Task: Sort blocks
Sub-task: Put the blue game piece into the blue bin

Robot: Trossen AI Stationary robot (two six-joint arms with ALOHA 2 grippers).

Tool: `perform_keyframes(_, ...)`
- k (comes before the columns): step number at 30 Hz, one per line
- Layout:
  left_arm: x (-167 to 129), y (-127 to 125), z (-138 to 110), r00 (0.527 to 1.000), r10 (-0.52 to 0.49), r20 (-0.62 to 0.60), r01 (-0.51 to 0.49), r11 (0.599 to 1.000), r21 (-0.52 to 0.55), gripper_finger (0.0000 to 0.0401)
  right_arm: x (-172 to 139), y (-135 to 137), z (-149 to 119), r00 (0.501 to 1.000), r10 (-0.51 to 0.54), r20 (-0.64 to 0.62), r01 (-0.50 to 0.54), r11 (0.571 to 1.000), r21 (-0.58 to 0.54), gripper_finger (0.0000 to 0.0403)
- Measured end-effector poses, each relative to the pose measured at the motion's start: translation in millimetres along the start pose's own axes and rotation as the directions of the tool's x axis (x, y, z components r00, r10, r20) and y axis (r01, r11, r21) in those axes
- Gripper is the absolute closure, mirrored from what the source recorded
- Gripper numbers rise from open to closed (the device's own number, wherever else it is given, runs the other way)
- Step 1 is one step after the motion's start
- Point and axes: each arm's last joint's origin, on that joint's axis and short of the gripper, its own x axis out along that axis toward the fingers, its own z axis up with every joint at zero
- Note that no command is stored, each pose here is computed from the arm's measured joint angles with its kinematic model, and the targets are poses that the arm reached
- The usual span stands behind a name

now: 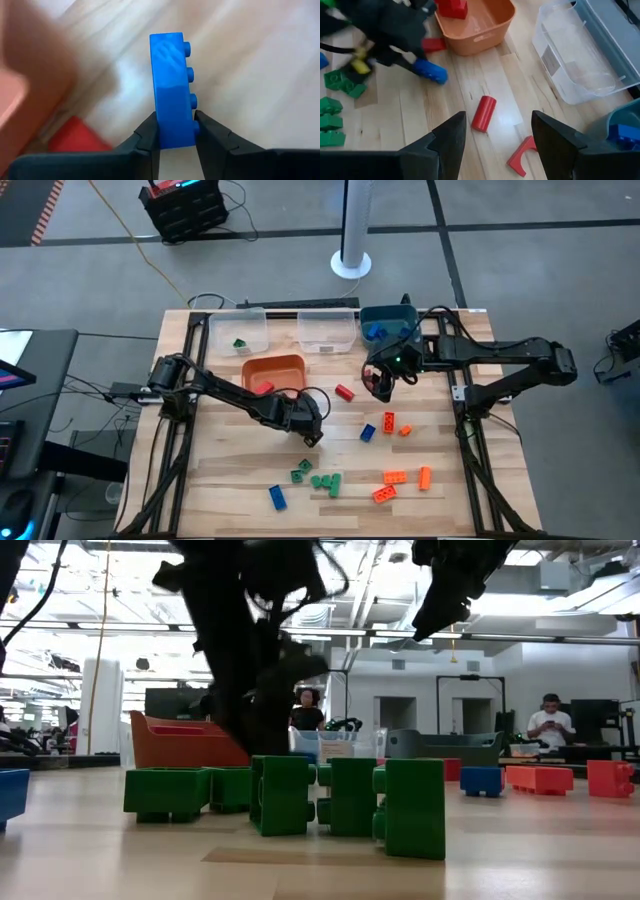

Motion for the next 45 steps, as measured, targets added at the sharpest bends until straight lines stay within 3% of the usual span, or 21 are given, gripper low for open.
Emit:
perform_keyframes(4, -29, -20, 17, 0.992, -0.109, 0.069, 0.099, 0.987, 0.125, 0.0317, -11, 1, -2, 0.994, 0.110, -0.002, -0.110, 0.994, 0.015, 0.0168)
perform_keyframes(9, -55, -35, 43, 0.972, -0.155, 0.179, 0.099, 0.953, 0.287, 0.0310, -21, 8, -2, 0.960, 0.281, 0.014, -0.281, 0.960, -0.012, 0.0168)
perform_keyframes(15, -67, -30, 77, 0.952, -0.154, 0.263, 0.042, 0.921, 0.387, 0.0308, -23, 17, 5, 0.938, 0.335, 0.083, -0.330, 0.941, -0.071, 0.0168)
perform_keyframes(19, -75, -29, 97, 0.937, -0.257, 0.238, 0.128, 0.884, 0.449, 0.0307, -26, 26, 4, 0.923, 0.376, 0.082, -0.362, 0.921, -0.145, 0.0168)
perform_keyframes(26, -79, -23, 118, 0.885, -0.394, 0.249, 0.239, 0.843, 0.482, 0.0306, -26, 31, 4, 0.931, 0.354, 0.092, -0.336, 0.928, -0.162, 0.0168)
perform_keyframes(45, -99, -15, 129, 0.842, -0.455, 0.290, 0.268, 0.819, 0.507, 0.0305, -21, 37, 1, 0.946, 0.316, 0.074, -0.300, 0.938, -0.172, 0.0168)
